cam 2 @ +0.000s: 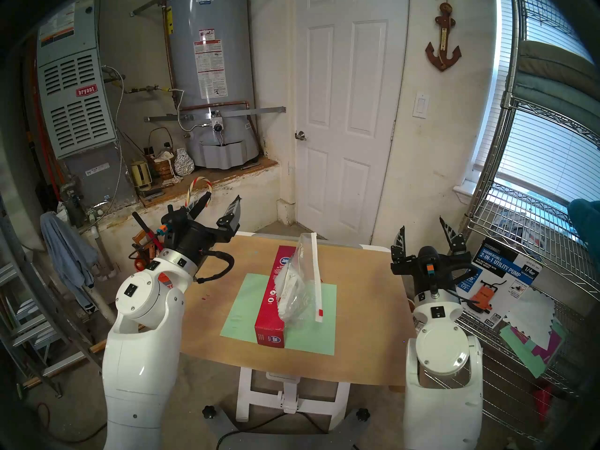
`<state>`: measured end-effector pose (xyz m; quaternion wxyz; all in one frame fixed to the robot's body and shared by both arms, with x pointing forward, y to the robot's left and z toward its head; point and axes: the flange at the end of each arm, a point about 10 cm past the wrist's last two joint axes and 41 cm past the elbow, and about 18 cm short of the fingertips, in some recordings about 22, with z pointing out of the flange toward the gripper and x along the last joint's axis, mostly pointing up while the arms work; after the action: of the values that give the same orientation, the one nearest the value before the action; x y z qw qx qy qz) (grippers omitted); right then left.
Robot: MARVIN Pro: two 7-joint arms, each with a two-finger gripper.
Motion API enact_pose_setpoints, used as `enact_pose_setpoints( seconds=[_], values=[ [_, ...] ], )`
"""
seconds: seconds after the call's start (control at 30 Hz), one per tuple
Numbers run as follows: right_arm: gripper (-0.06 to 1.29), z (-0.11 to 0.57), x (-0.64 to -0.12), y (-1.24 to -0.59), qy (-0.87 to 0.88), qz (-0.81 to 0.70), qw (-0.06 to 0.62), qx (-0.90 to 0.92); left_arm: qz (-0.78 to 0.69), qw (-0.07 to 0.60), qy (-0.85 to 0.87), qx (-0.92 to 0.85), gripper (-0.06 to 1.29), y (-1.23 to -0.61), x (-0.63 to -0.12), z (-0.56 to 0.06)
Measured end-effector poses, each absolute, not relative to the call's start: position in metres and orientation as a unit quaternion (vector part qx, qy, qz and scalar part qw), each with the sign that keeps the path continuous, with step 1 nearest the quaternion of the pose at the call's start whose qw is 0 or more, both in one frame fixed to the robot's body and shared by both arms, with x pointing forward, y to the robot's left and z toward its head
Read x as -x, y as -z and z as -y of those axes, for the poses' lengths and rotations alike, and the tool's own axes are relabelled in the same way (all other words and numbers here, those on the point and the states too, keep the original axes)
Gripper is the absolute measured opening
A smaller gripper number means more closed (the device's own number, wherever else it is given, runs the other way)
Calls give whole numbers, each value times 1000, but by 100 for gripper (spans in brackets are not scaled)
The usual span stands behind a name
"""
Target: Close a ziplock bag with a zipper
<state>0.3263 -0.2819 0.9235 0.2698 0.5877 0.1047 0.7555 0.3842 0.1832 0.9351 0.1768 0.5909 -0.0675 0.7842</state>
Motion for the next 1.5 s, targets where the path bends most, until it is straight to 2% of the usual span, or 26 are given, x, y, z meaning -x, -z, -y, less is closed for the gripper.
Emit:
enact_pose_setpoints(
  seconds=[0.47, 0.7, 1.0, 1.27, 1.5],
  values=[
    [123, 282, -327, -922, -755, -104, 269, -589, 39, 178, -738, -650, 126, -893, -343, -182],
    [123, 282, -327, -922, -755, -104, 269, -590, 47, 209, -726, -654, 126, -889, -316, -177],
    [123, 282, -327, -921, -755, -104, 269, -590, 49, 212, -699, -682, 126, -869, -284, -206],
    [123, 283, -327, -921, -755, -103, 269, -590, 86, 277, -665, -688, 126, -862, -250, -195],
    [123, 283, -327, -921, -755, -103, 269, -590, 120, 307, -638, -695, 126, -858, -224, -193]
  ],
)
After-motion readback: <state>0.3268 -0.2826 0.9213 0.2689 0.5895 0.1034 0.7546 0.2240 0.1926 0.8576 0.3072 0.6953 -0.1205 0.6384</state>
